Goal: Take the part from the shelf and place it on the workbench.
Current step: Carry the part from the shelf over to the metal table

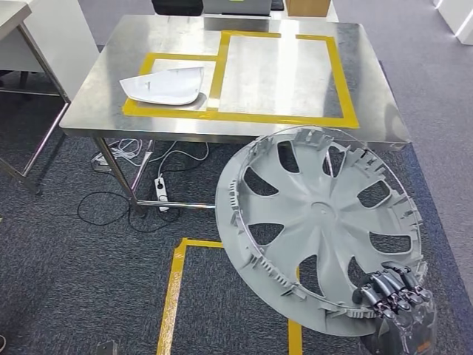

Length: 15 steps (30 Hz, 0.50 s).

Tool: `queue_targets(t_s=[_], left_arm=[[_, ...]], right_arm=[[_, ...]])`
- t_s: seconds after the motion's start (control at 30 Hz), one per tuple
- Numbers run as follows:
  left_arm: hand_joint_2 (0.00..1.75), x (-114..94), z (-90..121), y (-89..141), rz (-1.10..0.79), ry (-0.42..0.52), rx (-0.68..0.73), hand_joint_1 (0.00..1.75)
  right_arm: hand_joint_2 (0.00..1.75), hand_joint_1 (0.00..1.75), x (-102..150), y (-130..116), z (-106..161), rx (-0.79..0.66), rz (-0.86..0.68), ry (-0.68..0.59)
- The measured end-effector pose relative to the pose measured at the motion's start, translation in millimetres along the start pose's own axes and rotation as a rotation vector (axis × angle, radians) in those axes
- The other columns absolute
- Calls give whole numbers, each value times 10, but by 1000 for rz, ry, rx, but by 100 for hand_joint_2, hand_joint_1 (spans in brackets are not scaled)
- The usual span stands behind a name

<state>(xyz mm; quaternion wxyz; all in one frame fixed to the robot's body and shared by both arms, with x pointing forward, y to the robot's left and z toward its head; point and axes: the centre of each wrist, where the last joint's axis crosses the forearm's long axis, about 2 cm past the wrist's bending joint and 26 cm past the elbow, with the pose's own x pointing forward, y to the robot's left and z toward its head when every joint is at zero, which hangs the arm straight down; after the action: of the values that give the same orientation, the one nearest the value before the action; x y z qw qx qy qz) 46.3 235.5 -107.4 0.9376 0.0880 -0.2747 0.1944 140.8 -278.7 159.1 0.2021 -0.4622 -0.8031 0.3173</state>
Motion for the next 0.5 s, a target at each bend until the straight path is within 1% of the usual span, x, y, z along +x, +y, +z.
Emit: queue_targets(t_s=[0.5], left_arm=[[0, 4, -6, 15, -9, -14, -2, 0]], right_arm=[[175, 175, 7, 6, 10, 1, -22, 36]])
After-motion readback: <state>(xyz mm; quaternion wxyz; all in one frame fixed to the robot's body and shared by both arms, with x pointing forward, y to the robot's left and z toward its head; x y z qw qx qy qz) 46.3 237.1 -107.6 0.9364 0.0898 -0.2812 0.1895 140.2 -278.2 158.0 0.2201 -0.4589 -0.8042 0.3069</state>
